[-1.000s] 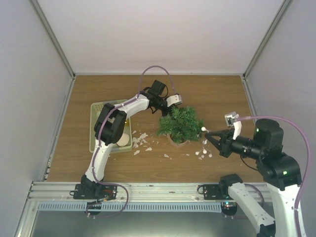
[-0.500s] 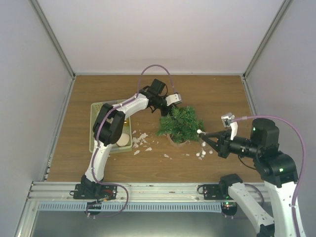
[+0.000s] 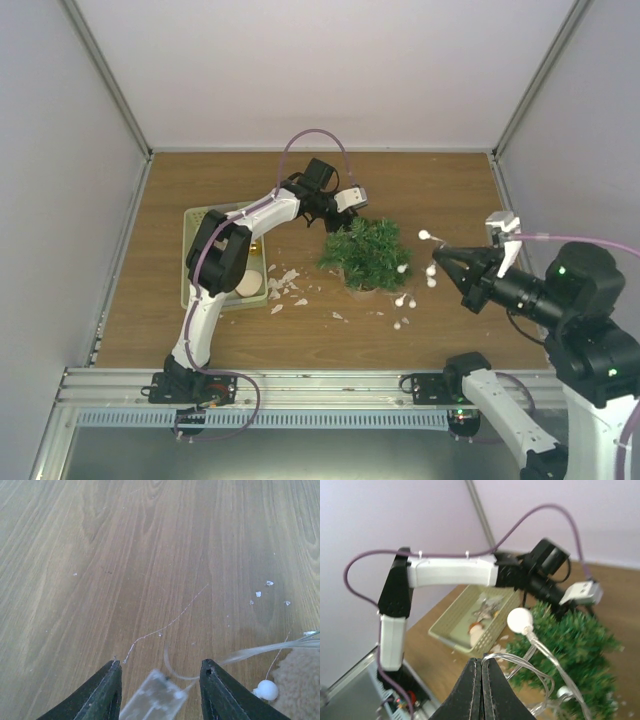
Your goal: Decorate the small christmas tree
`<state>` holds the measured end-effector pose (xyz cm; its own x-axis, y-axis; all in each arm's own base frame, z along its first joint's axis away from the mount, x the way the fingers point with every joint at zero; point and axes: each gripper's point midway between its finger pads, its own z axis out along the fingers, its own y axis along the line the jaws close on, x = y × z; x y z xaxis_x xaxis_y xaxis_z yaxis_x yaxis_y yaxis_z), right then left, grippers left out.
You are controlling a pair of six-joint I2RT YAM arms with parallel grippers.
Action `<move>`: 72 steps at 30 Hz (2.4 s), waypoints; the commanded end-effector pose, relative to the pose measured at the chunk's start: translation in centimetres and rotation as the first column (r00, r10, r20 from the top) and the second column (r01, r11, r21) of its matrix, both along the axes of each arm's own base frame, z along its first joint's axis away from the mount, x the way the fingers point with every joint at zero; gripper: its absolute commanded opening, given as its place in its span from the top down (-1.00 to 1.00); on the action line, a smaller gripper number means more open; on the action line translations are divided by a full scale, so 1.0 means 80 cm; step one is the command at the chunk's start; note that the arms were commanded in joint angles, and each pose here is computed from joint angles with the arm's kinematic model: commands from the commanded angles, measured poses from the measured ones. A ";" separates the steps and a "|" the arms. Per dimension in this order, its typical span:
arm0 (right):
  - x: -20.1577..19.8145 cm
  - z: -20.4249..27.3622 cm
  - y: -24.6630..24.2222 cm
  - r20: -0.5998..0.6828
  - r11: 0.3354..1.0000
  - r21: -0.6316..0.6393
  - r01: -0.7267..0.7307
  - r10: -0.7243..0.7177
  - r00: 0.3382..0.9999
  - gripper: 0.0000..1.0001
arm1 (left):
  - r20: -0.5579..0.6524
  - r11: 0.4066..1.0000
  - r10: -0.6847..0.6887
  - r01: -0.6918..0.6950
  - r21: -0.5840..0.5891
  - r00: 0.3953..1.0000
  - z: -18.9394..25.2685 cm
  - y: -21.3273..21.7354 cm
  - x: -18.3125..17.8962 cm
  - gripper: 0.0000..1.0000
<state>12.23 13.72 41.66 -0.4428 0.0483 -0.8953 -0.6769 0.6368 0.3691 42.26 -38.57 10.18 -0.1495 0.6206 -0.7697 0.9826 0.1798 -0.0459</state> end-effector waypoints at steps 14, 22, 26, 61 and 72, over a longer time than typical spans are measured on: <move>0.048 0.012 -0.067 0.047 0.922 -0.136 0.362 -0.359 0.932 0.99 | 0.019 1.000 -0.004 0.004 -0.012 1.000 -0.008 -0.010 0.006 0.10; 0.033 0.030 -0.042 0.075 0.967 -0.086 0.240 -0.234 0.969 0.99 | 0.018 1.000 0.004 -0.004 -0.008 1.000 -0.012 -0.009 0.008 0.11; 0.031 0.035 -0.022 0.079 0.988 -0.043 0.148 -0.145 0.986 0.99 | 0.031 0.999 0.045 -0.044 -0.005 0.999 -0.004 -0.007 0.016 0.13; 0.007 0.018 0.041 0.038 0.965 0.122 -0.231 0.228 0.973 0.96 | 0.412 0.945 0.311 -0.231 -0.232 0.857 0.286 0.146 -0.073 -0.19; 0.013 0.032 0.047 0.075 0.955 0.123 -0.271 0.263 0.962 0.96 | 0.350 0.972 0.168 -0.096 -0.214 0.921 0.230 0.127 -0.174 -0.55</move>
<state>13.55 17.27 42.99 -0.4396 0.0475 -0.8969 -0.8105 0.4093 0.4189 30.19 -26.22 29.37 0.0595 0.4701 -0.8806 0.8686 0.4103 0.2778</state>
